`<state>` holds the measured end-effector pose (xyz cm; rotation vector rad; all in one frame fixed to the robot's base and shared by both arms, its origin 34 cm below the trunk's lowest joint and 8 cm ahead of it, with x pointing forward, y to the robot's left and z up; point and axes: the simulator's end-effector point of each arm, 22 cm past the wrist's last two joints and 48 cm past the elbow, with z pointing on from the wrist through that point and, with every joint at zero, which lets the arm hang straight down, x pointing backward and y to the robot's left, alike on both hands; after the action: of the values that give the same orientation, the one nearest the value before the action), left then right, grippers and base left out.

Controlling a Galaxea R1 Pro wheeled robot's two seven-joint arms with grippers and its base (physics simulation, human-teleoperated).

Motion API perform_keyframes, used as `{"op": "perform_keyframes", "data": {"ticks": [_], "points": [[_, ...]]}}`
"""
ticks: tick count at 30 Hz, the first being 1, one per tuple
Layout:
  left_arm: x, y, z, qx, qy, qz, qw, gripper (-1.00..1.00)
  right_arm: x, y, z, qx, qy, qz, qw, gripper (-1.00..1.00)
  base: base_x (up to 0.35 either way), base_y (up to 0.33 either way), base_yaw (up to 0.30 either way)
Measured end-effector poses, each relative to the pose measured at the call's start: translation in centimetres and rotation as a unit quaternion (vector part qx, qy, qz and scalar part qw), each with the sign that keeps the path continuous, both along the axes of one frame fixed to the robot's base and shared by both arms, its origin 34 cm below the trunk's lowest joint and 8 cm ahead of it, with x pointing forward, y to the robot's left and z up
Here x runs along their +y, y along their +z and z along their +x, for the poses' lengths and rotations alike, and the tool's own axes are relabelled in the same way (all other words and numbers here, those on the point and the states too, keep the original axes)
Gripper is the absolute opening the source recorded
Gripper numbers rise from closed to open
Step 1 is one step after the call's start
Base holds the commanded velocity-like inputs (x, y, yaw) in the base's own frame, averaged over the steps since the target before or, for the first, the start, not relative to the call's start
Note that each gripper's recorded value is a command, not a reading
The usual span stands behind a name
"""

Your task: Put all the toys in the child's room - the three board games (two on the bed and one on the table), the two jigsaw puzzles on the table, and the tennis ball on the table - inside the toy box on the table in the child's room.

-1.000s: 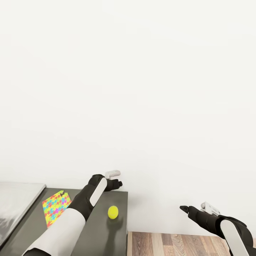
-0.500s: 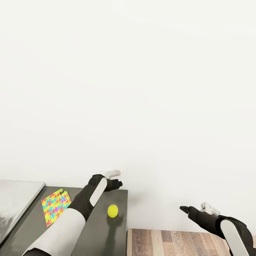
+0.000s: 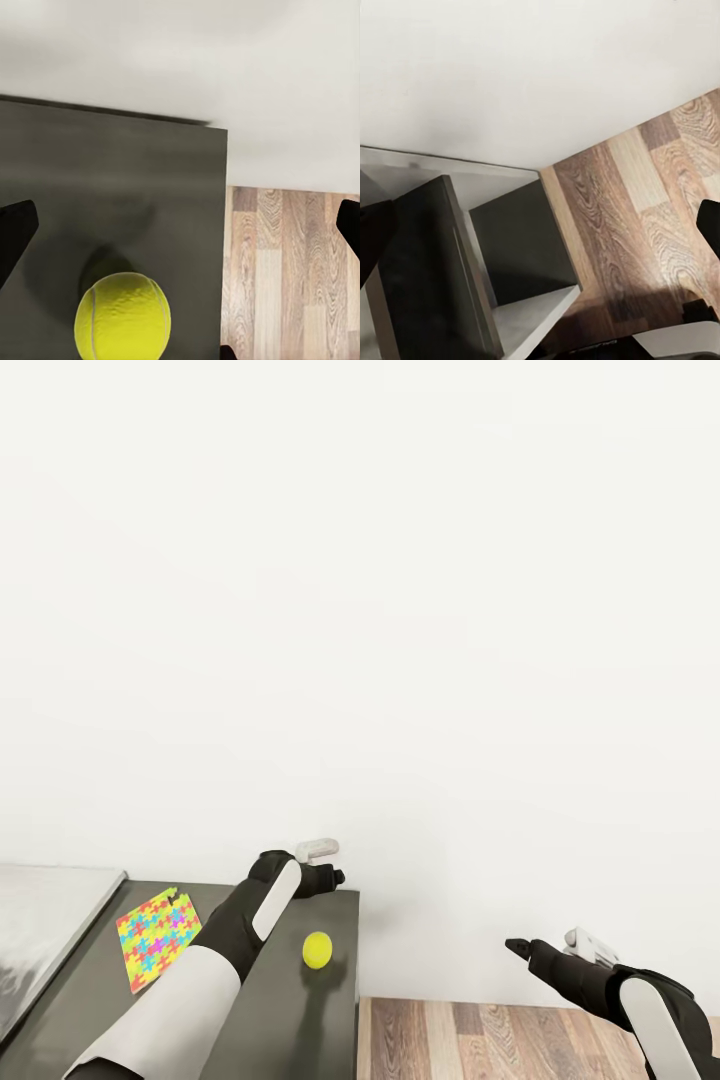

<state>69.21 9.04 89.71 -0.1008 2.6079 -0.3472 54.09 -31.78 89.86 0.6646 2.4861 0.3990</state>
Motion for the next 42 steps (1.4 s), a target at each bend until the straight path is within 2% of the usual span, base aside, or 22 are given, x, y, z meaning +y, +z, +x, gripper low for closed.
{"op": "perform_keyframes", "data": {"ticks": [15,42], "points": [[0.1,-0.3,0.0,0.003,0.002,0.002,1.0,1.0,0.0,-0.2,-0.1,0.003,0.001,0.0,1.0,1.0,0.0,0.0,0.0],[0.4,-3.6,-0.8,0.026,0.008,0.005,0.9996,1.0,0.0,-2.1,-0.3,0.026,0.001,0.001,0.9996,1.0,0.0,0.0,0.0]]}}
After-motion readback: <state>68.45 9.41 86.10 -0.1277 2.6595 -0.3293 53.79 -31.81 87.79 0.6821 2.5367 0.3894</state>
